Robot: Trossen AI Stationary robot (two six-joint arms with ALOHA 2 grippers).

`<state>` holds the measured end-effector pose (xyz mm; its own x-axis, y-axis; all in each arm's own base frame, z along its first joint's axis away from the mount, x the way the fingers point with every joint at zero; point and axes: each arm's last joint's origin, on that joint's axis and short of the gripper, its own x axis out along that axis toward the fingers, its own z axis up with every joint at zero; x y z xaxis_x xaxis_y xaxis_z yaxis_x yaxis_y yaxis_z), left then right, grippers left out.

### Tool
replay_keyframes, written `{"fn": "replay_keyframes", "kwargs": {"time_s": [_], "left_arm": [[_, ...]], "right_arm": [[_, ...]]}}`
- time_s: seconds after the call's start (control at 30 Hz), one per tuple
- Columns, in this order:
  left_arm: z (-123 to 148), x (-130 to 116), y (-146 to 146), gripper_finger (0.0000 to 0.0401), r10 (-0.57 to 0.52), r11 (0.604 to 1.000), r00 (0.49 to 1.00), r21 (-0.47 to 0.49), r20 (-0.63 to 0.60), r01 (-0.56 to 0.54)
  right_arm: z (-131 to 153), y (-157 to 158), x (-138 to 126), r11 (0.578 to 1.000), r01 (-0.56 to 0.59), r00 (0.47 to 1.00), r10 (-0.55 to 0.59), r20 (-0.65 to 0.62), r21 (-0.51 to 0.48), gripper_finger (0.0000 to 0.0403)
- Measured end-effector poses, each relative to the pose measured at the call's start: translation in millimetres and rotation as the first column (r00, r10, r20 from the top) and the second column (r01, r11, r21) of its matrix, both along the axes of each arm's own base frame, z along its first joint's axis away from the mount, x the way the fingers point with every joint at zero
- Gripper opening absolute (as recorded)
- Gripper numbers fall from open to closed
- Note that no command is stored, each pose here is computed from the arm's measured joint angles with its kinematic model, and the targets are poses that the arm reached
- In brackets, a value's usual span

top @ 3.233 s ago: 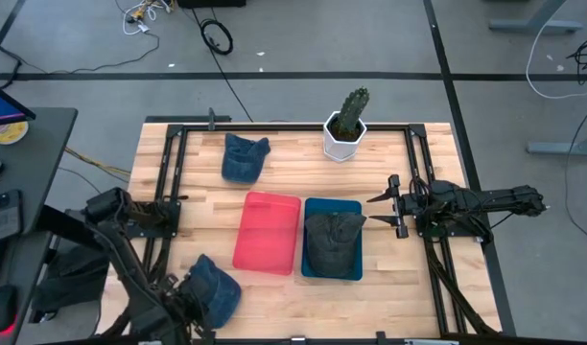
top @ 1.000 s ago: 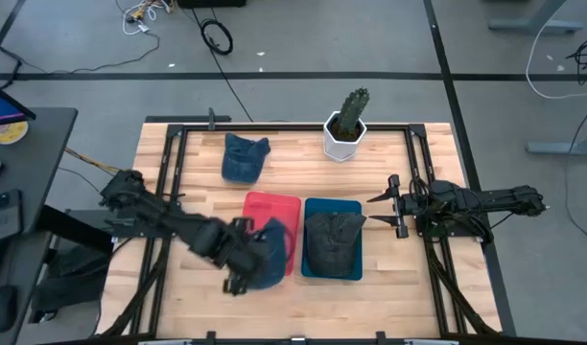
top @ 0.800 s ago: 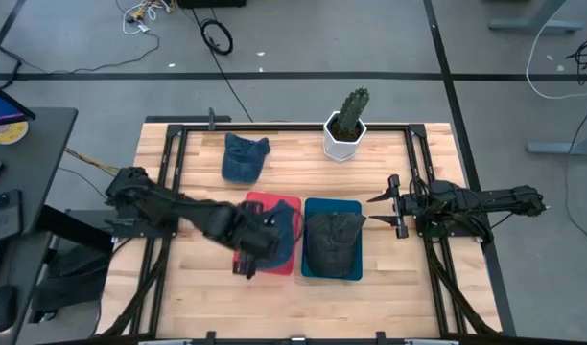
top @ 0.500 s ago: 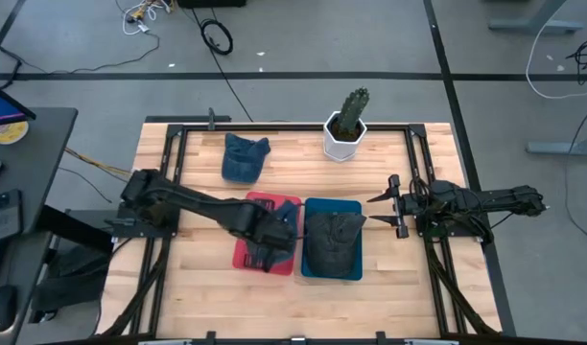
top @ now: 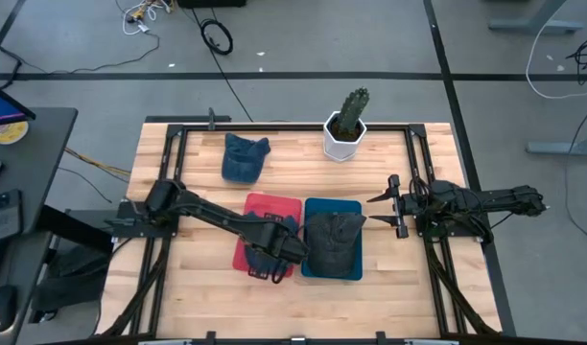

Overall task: Pick & Place hat
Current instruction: Put the bottom blue cap into the red bin, then put the blue cap into the red bin

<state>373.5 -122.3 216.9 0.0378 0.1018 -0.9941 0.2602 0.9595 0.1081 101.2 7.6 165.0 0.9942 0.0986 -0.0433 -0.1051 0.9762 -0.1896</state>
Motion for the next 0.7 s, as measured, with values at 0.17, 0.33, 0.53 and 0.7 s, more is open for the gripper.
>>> {"fn": "replay_keyframes", "kwargs": {"time_s": [0.17, 0.33, 0.53, 0.7], "left_arm": [[-6, 2, 0, 0.0033, 0.04, 0.999, 0.999, 0.003, -0.01, -0.04], [-6, 3, 4, 0.0078, 0.072, 0.997, 0.997, 0.009, -0.007, -0.072], [-5, -3, 8, 0.0151, 0.086, 0.996, 0.994, 0.04, -0.074, -0.083], [10, -15, 18, 0.02, 0.071, 0.995, 0.99, 0.076, -0.125, -0.061]], "right_arm": [[0, 0, 0, 1.0, 0.0, 1.0, 0.0, 0.0, 0.0, 0.0212], [0, 0, 0, 1.0, 0.0, 1.0, 0.0, 0.0, 0.0, 0.0212], [0, 0, 0, 1.0, 0.0, 1.0, 0.0, 0.0, 0.0, 0.0212], [0, 0, 0, 1.0, 0.0, 1.0, 0.0, 0.0, 0.0, 0.0212]]}}
